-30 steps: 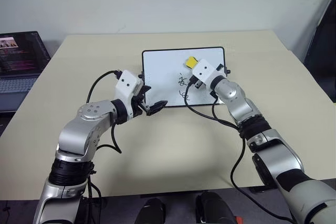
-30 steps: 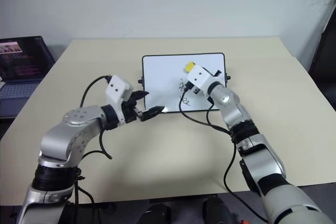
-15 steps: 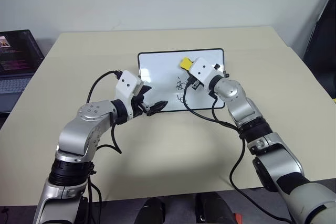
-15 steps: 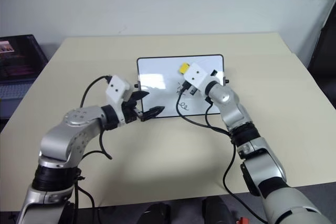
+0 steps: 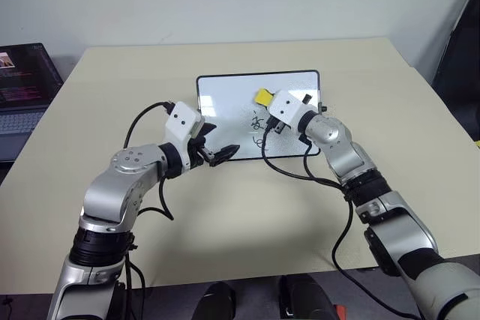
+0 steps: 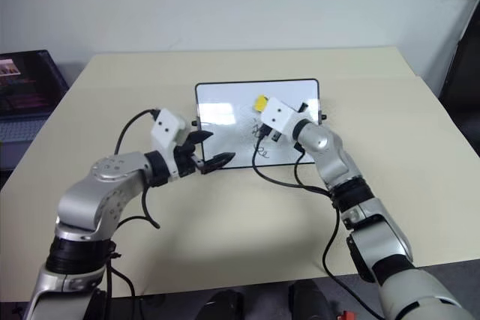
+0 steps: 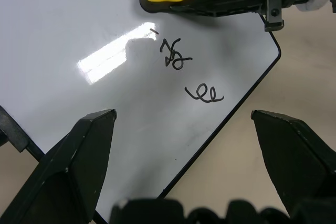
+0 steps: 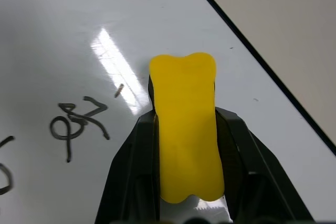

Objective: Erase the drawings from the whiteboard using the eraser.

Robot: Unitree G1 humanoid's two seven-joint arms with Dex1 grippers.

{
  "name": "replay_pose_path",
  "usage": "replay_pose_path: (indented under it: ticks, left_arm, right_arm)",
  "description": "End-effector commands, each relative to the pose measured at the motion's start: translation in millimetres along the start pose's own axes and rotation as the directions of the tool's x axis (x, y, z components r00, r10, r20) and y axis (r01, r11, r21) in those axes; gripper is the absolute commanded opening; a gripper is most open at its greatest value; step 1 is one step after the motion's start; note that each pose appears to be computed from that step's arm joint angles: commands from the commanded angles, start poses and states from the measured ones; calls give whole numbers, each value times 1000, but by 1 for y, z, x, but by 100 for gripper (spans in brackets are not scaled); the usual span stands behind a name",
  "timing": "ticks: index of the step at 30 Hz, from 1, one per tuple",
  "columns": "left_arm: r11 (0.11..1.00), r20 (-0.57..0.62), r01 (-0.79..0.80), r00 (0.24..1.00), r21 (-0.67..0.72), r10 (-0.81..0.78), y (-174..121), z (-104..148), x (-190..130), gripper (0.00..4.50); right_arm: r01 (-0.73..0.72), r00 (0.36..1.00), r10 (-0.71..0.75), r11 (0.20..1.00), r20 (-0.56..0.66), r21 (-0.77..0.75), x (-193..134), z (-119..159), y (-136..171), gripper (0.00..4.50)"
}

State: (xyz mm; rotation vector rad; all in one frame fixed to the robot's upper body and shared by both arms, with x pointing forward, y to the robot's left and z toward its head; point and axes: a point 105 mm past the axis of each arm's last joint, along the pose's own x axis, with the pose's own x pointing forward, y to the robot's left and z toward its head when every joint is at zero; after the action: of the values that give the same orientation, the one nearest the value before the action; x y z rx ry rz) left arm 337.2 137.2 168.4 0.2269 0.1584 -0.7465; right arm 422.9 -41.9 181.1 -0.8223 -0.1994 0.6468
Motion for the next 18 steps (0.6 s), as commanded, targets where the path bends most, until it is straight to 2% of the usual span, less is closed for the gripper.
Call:
replay_pose_path:
  ticks: [1,5,9,18]
  left_arm:
    - [999,42,3,999,35,-5,-2,13,-3,450]
    - [999,41,4,999,34,-5,-2,12,-3,450]
    - [999,41,6,999,33,-7,-2,12,-3,450]
    - [999,38,13,999,35,-15,-3,11,-1,450]
  right_arm:
    - [9,998,-12,999,68,41,-6,18,-11,110]
    - [106,983,-113,993,142,57,-14,38,-38,110]
    - [165,977,-170,985,126,56,-16,34,-48,110]
    - [140,990,-141,990,29,20,-5,19,-36,109]
